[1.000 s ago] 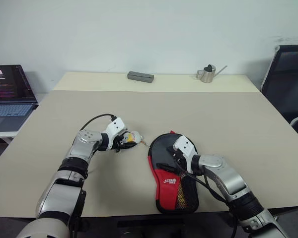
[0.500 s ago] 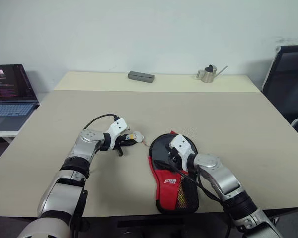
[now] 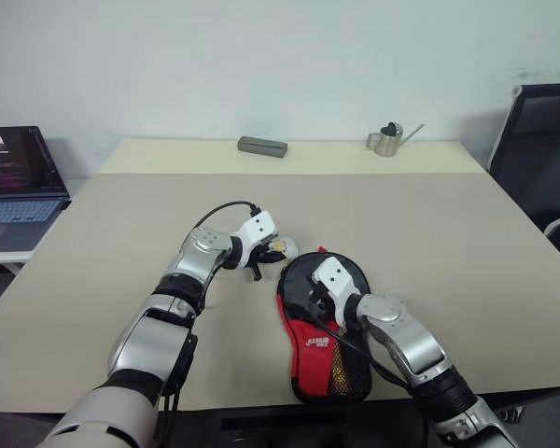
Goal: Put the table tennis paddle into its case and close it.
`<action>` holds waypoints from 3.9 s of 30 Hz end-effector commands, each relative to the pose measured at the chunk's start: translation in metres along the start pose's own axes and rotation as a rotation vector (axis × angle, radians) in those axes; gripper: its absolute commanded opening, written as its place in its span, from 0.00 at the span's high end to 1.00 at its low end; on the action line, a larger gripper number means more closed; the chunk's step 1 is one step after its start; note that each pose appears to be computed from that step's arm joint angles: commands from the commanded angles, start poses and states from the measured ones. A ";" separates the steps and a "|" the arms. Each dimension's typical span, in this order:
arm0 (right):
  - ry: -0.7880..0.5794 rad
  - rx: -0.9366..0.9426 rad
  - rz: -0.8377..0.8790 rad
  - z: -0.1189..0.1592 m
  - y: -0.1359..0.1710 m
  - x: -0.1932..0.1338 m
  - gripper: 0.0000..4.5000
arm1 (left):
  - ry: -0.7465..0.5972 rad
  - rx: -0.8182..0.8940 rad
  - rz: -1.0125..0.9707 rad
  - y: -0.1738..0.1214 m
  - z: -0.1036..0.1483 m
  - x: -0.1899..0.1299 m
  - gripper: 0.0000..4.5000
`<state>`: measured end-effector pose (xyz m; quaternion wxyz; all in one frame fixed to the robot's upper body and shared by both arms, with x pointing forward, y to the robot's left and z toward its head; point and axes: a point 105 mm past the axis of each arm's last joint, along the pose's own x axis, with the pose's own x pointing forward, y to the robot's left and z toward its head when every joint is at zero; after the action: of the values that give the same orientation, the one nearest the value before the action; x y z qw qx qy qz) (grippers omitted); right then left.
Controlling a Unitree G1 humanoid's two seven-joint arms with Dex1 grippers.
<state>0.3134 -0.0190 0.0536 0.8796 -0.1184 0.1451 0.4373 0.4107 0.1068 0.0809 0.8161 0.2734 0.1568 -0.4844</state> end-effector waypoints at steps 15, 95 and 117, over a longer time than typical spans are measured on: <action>0.210 0.184 -0.114 -0.059 0.011 0.009 0.00 | -0.001 0.129 0.130 0.016 0.032 0.018 0.89; 0.375 0.320 -0.195 -0.121 0.050 -0.036 0.00 | -0.005 0.428 0.086 -0.060 0.108 0.106 0.05; 0.341 0.268 -0.142 -0.107 0.028 -0.018 0.00 | -0.097 0.433 0.395 0.051 0.120 0.013 0.05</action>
<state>0.2907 -0.0219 0.0412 0.9156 -0.0816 0.1648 0.3575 0.4564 0.0400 0.1603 0.8109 0.4556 -0.0121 -0.3671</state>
